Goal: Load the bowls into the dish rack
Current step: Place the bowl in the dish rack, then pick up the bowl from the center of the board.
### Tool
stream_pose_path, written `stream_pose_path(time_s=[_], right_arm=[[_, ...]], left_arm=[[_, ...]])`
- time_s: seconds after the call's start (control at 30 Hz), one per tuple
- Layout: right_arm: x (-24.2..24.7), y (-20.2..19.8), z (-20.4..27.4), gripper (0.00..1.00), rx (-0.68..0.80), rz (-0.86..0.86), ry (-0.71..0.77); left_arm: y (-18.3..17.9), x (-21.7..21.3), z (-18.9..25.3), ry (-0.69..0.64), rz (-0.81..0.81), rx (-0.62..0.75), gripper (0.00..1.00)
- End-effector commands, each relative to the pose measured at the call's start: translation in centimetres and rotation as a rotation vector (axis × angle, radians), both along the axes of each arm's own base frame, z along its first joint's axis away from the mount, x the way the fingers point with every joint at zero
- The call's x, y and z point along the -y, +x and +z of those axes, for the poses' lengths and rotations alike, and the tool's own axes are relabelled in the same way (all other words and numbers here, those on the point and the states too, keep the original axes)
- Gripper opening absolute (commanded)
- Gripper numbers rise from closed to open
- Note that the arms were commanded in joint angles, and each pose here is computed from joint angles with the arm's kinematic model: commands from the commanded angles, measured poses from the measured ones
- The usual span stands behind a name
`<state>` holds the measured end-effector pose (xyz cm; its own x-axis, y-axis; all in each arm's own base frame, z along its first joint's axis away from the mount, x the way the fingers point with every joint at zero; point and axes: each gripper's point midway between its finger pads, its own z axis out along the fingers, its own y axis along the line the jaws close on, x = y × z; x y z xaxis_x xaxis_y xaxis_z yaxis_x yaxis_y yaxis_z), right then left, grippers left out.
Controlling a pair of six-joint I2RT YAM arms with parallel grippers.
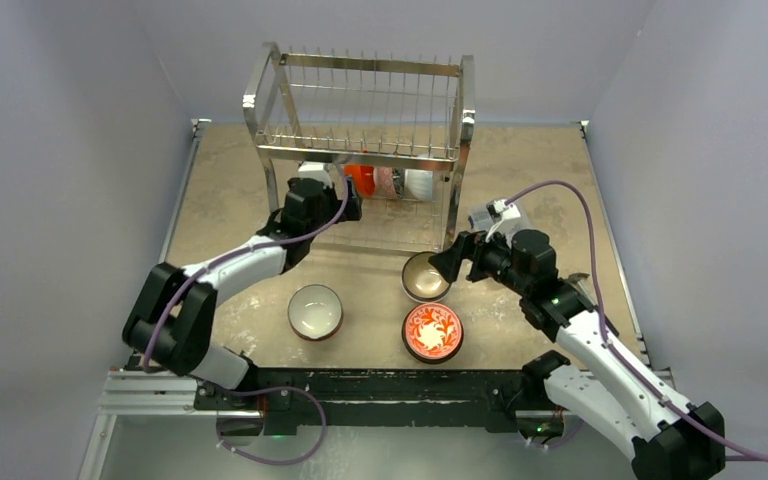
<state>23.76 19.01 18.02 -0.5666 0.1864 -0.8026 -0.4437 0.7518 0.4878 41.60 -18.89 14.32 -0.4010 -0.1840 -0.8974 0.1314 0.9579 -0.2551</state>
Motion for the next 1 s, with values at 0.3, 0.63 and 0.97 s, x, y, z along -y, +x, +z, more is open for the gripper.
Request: stream_pose_path(time_s=[0.3, 0.63, 0.97], right_arm=[[1.5, -0.6, -3.0, 0.99, -0.105, -0.111, -0.009], [2.8, -0.1, -4.1, 0.99, -0.134, -0.239, 0.031], [1.5, 0.8, -6.3, 0.73, -0.169, -0.184, 0.000]], left_arm=[[-11.9, 2.8, -2.0, -0.357, -0.249, -0.239, 0.98], [-15.6, 5.1, 1.8, -0.639, -0.402, -0.200, 0.96], [-16.3, 5.3, 4.5, -0.712, -0.441, -0.157, 0.95]])
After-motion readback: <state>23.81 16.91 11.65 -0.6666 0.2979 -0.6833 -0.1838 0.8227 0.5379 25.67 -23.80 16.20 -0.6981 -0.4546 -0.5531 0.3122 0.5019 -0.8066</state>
